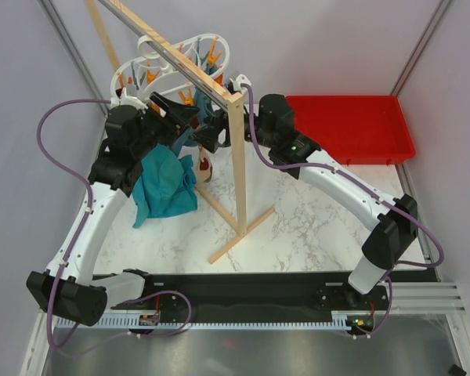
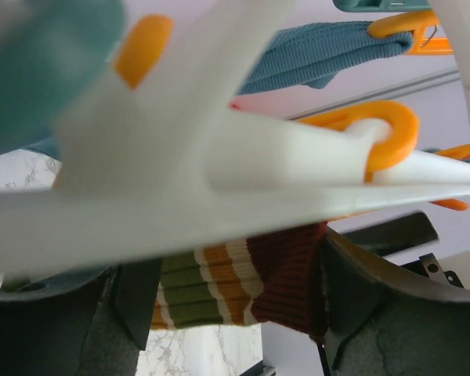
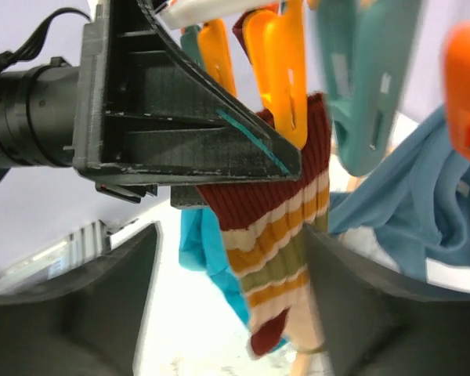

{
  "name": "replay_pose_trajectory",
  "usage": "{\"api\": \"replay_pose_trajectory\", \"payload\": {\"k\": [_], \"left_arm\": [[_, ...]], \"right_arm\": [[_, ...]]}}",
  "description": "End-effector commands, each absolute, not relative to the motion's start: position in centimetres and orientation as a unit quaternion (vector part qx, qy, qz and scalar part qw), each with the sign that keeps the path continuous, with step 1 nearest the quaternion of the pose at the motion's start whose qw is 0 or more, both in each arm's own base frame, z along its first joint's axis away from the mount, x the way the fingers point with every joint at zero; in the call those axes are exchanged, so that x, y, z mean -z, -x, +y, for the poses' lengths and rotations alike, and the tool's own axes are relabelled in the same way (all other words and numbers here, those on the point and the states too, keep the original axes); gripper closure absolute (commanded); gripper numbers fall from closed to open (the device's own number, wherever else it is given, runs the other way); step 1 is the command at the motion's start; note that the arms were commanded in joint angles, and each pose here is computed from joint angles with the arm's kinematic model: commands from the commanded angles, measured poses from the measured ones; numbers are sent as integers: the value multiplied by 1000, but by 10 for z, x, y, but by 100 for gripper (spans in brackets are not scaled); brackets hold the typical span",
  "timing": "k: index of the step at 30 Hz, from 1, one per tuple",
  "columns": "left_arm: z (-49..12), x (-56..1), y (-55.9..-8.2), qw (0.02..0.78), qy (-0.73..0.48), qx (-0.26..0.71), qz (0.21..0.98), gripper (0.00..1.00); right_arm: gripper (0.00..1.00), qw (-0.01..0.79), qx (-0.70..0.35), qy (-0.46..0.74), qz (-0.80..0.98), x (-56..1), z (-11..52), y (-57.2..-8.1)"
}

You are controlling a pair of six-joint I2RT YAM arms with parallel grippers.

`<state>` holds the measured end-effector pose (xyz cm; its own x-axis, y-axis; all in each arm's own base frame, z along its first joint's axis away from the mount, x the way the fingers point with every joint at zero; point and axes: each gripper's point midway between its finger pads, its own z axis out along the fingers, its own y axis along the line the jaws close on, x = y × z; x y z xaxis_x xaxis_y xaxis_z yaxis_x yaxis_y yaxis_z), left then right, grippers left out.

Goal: Clip the socks to the hanger
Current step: Clamp the sock onto the hanger, then reset both arms

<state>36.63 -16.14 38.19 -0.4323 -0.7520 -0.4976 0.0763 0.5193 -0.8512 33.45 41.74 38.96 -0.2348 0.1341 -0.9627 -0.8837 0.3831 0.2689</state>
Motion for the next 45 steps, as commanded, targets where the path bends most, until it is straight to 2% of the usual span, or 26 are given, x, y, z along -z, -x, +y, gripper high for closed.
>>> {"api": "replay_pose_trajectory", "payload": {"k": [1, 2, 8, 15, 20, 21, 22, 25, 27, 28, 30, 32, 33, 37, 45], "left_arm": [[-153, -356, -358, 455, 250, 404, 753, 20], [-152, -363, -354, 465, 242, 404, 749, 20], [-142, -386, -336, 511, 208, 396, 734, 18], [-136, -392, -311, 525, 203, 404, 721, 18], [-128, -386, -281, 537, 198, 410, 710, 18], [-149, -377, -267, 503, 141, 440, 730, 19], [-144, -374, -258, 547, 61, 399, 733, 19], [-146, -356, -235, 548, 27, 403, 733, 19], [-147, -331, -231, 534, 22, 405, 742, 18], [-148, -323, -228, 531, 21, 408, 743, 18], [-154, -303, -223, 520, 13, 424, 741, 18], [-158, -281, -220, 503, 14, 438, 744, 18], [-159, -276, -221, 502, 18, 441, 744, 18], [-167, -251, -226, 476, 24, 455, 752, 18], [-182, -224, -210, 436, 10, 497, 750, 17]], "right_arm": [[10, 566, -462, 296, 616, -409, 412, -333], [7, 563, -458, 297, 621, -402, 411, -334], [5, 568, -431, 253, 655, -385, 384, -344], [4, 586, -389, 176, 689, -373, 313, -362], [2, 559, -325, 79, 759, -334, 243, -376], [2, 548, -316, 74, 771, -325, 236, -373], [2, 537, -293, 60, 789, -309, 225, -372], [2, 499, -237, 31, 833, -263, 195, -350], [2, 503, -222, 2, 835, -256, 176, -332], [2, 487, -200, -13, 850, -228, 163, -320], [2, 510, -172, -53, 841, -227, 135, -302], [2, 491, -159, -85, 852, -194, 119, -281], [2, 504, -172, -90, 842, -199, 115, -269], [2, 470, -204, -121, 850, -155, 109, -232], [2, 483, -288, -155, 813, -147, 112, -202]]}}
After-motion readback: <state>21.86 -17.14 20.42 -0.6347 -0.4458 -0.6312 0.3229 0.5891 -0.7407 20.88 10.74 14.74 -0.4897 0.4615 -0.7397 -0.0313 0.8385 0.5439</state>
